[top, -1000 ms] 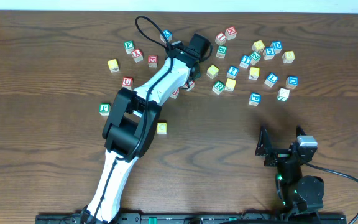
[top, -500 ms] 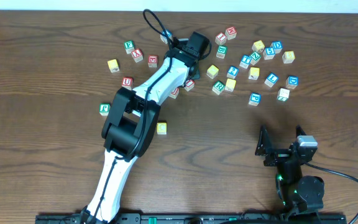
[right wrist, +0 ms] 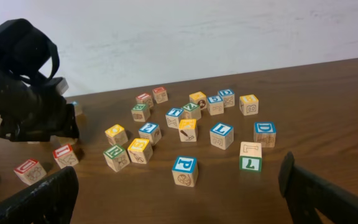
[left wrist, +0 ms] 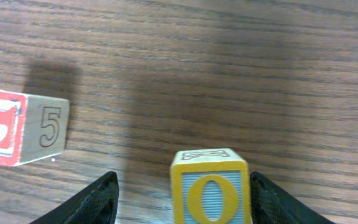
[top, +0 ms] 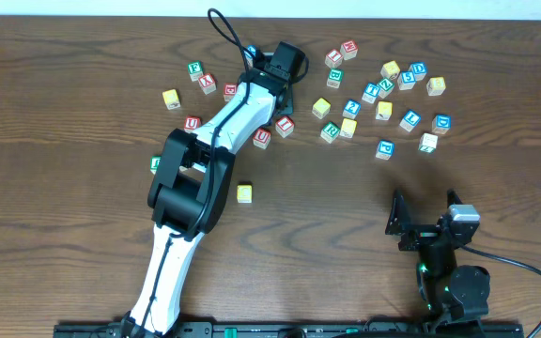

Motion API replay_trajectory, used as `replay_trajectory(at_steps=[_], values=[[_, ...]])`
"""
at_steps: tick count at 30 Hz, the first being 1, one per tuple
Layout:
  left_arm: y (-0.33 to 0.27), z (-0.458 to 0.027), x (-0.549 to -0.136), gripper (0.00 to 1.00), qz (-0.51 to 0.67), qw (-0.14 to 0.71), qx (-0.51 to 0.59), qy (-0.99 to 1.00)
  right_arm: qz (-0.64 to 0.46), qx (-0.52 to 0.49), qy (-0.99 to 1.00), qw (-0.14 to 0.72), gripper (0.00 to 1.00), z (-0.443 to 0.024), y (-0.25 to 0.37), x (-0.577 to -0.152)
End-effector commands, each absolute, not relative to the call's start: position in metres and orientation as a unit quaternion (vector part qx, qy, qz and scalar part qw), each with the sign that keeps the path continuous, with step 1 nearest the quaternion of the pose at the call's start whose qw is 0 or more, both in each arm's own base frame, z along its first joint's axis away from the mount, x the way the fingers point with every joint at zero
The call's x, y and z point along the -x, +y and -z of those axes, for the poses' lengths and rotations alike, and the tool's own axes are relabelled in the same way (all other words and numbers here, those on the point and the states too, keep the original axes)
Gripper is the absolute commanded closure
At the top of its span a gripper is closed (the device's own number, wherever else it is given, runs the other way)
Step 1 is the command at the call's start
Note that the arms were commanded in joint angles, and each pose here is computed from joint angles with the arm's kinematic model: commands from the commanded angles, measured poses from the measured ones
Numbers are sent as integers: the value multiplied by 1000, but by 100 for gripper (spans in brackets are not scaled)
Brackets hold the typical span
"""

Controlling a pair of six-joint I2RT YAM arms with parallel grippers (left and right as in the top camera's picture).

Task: Spell out CORL
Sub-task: 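Lower the left gripper and close it on the yellow O block, then carry the O block to the right of the C block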

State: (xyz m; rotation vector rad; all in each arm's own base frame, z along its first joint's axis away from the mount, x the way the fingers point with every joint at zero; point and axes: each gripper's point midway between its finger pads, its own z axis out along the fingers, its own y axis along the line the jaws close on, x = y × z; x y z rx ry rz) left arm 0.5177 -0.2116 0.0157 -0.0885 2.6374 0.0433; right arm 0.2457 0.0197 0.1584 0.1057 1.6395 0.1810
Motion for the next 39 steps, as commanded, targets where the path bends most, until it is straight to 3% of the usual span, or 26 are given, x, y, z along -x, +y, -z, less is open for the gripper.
replay_trajectory(at_steps=[1, 7, 14, 19, 30, 35, 39], values=[[-217, -18, -523, 35, -6, 254, 21, 967, -73, -45, 730, 678, 1, -158, 18, -246], [-217, -19, -524, 36, -5, 255, 21, 967, -73, -45, 730, 678, 1, -158, 18, -246], [-217, -19, -524, 50, -5, 255, 21, 967, -73, -45, 730, 678, 1, -158, 18, -246], [-218, -19, -524, 66, -5, 256, 22, 966, -73, -45, 730, 678, 1, -158, 18, -246], [-220, -25, -524, 68, 0, 259, 20, 966, -73, -45, 730, 678, 1, -158, 18, -246], [-223, -68, -523, 74, 14, 285, 20, 958, -73, -45, 730, 678, 1, -158, 18, -246], [-223, -134, -513, 78, 30, 318, 11, 947, -73, -45, 730, 678, 1, -158, 18, -246]])
